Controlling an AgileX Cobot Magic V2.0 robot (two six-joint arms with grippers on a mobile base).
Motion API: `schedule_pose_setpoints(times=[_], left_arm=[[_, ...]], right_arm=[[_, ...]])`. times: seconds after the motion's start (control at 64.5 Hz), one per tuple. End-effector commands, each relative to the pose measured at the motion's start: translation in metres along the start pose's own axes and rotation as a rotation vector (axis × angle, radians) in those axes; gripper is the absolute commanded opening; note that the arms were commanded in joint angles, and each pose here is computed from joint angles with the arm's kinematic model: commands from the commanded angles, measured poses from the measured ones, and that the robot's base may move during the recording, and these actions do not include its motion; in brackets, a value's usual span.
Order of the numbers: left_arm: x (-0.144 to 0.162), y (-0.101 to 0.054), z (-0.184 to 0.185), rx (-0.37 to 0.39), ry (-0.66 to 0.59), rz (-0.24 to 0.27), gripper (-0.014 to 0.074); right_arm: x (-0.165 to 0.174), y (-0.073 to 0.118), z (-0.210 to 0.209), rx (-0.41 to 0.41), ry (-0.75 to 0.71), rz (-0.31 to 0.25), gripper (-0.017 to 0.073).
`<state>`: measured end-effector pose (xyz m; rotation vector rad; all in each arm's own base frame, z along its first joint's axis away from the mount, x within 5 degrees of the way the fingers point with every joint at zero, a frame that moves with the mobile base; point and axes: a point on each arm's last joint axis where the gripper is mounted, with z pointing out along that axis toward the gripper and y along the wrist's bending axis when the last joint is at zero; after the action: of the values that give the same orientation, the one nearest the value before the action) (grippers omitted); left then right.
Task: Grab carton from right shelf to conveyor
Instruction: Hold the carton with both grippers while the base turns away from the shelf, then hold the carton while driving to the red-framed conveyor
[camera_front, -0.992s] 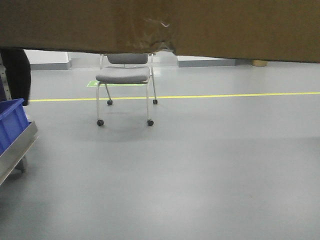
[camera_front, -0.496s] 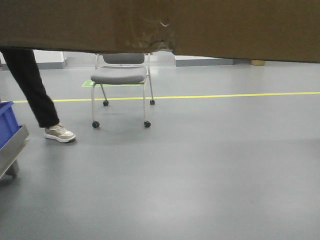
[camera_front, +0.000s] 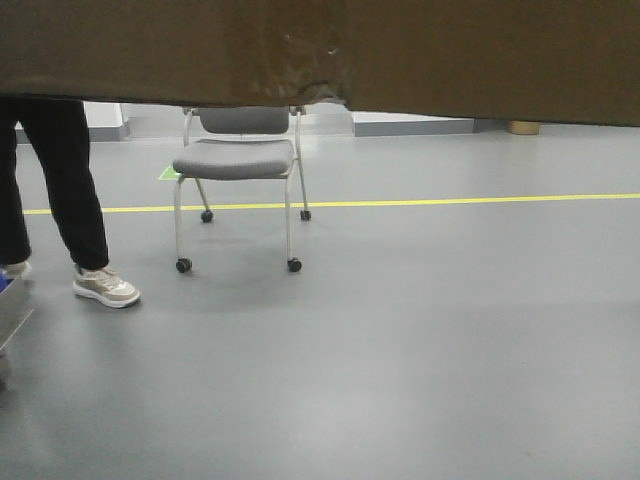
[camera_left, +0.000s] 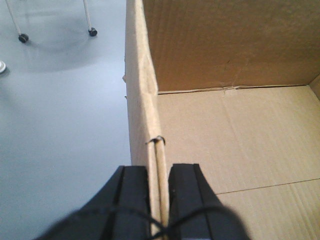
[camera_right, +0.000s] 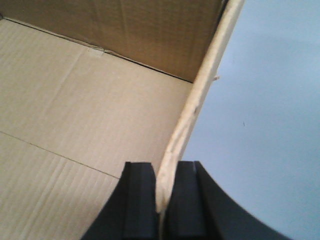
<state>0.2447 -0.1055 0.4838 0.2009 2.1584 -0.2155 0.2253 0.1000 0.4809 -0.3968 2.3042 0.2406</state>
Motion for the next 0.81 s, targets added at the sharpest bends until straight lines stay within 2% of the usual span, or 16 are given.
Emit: schedule_pose_setpoints(times=[0.0,0.512,0.791], left_arm=[[-0.007,-0.005,-0.008,0.051,-0.082,-0.005,-0.0008],[-0.007,-0.004,-0.008,0.043,-0.084,0.0,-0.0008],[-0.007,-0.003,-0.008,0.039,-0.085,0.003,-0.0008]], right_arm=[[-0.002,0.003,-0.005,-0.029,-0.034,-0.016,-0.007],[-0.002,0.003,-0.005,-0.029,-0.04,-0.016,-0.007],[-0.012,0.003,-0.006,-0.035,-0.146,-0.015,-0.007]])
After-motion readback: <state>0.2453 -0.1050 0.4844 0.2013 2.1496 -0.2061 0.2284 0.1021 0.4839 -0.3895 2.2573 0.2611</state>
